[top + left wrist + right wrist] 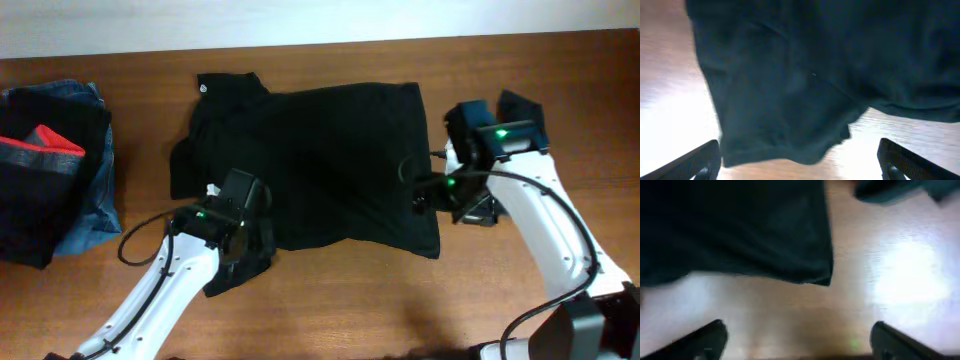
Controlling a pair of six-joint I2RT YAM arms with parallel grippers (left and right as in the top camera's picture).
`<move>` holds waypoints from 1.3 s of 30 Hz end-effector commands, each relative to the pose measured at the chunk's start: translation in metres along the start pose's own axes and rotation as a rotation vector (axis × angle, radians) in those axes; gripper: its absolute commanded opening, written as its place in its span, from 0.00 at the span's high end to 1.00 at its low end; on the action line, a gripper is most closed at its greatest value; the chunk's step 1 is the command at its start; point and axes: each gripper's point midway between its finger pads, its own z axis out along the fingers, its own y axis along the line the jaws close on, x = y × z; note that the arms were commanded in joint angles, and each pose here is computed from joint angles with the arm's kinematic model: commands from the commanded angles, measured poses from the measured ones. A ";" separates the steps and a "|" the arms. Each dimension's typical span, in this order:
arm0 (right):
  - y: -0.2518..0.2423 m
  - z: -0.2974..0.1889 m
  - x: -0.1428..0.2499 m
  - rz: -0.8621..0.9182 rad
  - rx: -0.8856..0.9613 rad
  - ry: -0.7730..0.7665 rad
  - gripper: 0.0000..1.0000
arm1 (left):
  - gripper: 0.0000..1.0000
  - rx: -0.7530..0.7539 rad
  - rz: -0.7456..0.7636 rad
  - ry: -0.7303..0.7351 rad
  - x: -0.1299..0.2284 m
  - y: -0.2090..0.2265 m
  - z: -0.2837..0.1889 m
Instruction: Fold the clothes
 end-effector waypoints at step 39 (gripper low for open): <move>-0.017 0.074 0.013 0.790 0.275 0.028 0.01 | 0.02 -0.339 -1.149 0.215 0.034 0.059 0.052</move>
